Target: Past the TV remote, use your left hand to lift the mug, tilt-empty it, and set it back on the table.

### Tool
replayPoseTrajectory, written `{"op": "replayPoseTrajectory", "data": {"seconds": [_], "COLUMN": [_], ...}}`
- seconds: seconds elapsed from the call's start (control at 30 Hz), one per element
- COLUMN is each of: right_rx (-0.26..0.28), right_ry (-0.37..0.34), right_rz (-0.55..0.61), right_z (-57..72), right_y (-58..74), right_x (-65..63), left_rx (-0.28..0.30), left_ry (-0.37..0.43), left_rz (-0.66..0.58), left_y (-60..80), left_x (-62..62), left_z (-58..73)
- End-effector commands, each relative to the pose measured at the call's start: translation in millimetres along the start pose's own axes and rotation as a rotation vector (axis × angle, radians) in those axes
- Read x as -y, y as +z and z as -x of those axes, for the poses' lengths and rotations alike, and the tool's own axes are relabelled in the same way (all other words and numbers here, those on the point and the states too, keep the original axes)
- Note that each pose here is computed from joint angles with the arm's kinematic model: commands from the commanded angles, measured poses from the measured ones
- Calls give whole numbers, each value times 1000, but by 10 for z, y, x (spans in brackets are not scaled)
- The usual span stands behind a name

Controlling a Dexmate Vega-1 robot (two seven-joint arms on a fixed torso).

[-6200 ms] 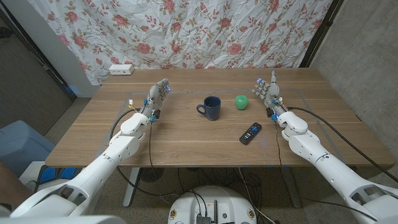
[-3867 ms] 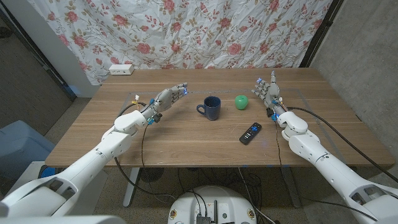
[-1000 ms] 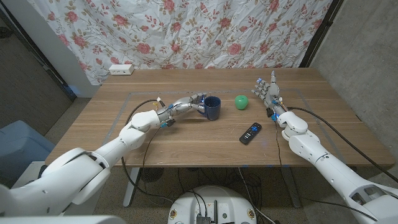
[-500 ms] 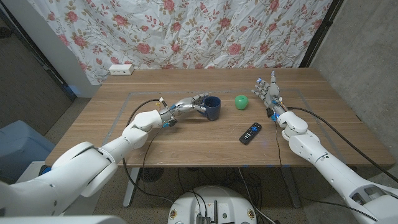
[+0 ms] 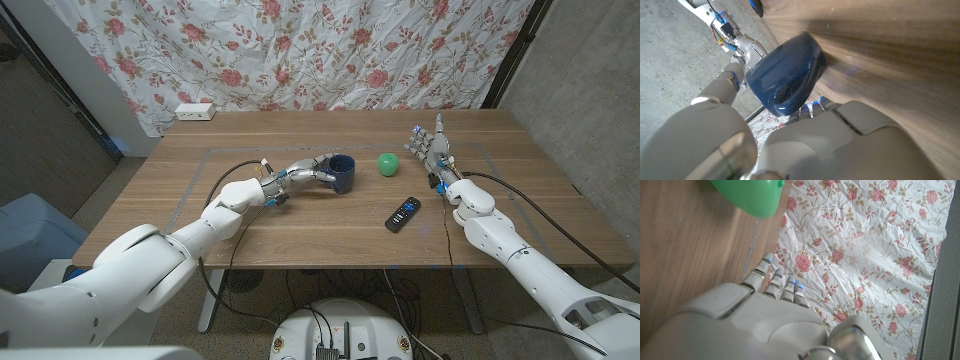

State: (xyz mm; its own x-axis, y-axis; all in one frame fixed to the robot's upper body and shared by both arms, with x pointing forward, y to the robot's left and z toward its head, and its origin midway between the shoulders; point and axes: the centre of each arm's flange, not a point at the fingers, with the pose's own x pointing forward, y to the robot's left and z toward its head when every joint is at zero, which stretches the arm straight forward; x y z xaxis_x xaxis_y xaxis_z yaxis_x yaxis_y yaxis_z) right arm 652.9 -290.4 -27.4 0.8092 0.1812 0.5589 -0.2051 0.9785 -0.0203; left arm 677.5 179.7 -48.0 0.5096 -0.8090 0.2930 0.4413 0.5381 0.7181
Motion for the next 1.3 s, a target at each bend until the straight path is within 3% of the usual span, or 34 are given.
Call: {"op": "replayPoseTrajectory", "data": {"seconds": [0.03,0.23,0.77,1.3], "right_rx": [0,0,0,0], "right_ry": [0,0,0,0], "right_rz": [0,0,0,0], "right_z": [1,1,0,1], "right_y": [0,0,0,0], "right_x": [2,1,2,3], "left_rx": [-6,-12,-6,-3], "left_ry": [44,63,43,101], "left_rz": [-2,-3,5,41], "left_y": [-34,-48,-40,-59], "left_x": [7,-11,82,91], "left_z": [-18,-39,-142,-199]}}
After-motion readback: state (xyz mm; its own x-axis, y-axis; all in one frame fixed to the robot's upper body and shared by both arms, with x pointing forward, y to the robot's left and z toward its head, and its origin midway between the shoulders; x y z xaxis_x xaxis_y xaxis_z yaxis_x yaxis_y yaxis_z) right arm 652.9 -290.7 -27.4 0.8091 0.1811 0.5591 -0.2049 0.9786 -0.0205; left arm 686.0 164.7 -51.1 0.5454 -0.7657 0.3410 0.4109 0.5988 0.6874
